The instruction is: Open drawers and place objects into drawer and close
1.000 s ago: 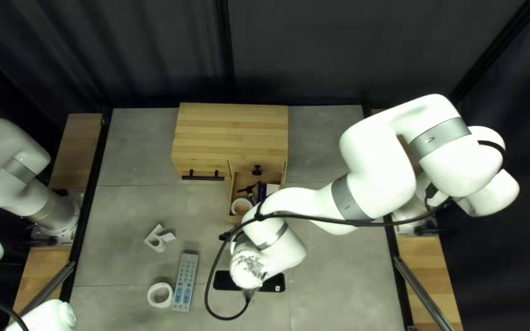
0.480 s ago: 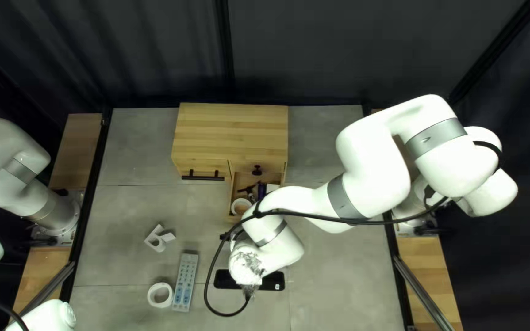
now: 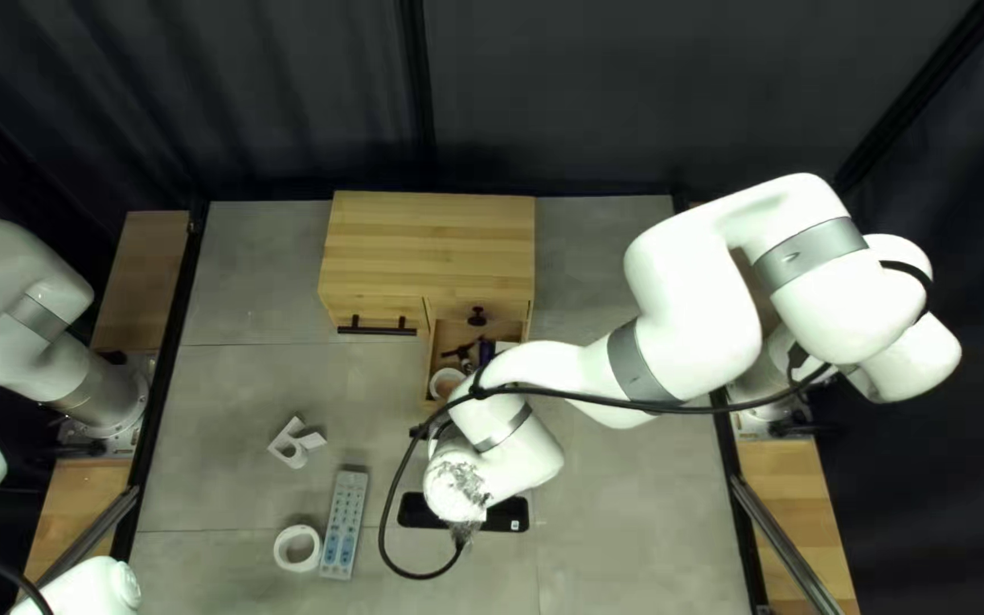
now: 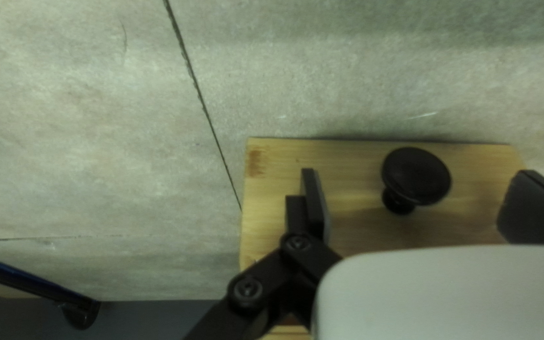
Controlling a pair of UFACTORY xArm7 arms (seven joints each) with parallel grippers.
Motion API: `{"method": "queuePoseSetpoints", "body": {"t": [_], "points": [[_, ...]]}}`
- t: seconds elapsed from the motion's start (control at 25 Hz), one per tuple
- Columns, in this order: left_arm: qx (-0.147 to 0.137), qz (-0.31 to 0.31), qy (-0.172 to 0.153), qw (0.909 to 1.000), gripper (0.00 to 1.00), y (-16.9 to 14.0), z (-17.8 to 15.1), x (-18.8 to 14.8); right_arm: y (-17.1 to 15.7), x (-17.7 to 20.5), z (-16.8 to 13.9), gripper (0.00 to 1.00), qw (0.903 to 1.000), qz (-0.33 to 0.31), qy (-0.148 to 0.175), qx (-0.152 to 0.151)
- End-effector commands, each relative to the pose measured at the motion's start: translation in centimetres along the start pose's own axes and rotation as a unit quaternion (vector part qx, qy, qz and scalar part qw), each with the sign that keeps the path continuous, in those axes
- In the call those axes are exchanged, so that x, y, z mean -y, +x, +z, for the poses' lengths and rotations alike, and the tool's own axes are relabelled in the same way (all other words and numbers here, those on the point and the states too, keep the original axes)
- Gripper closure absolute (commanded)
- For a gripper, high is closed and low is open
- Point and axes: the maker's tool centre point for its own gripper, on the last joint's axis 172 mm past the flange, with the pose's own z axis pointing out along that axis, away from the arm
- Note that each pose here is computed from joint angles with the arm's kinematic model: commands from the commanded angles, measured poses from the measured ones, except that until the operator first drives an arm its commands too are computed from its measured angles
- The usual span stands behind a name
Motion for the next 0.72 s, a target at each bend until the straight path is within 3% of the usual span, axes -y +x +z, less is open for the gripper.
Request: {"method": "queuePoseSetpoints", "body": {"t": [0.04,0.72], "points": [[0.000,0.000,0.000,1.0000,0.00,0.0,0.0,0.0,-0.5,0.1,0.1,0.00,1.0000,0.000,0.000,0.004],[0.000,0.000,0.000,1.0000,0.00,0.0,0.0,0.0,-2.6,0.5,0.6,0.00,0.9999,0.004,-0.002,0.010]]}}
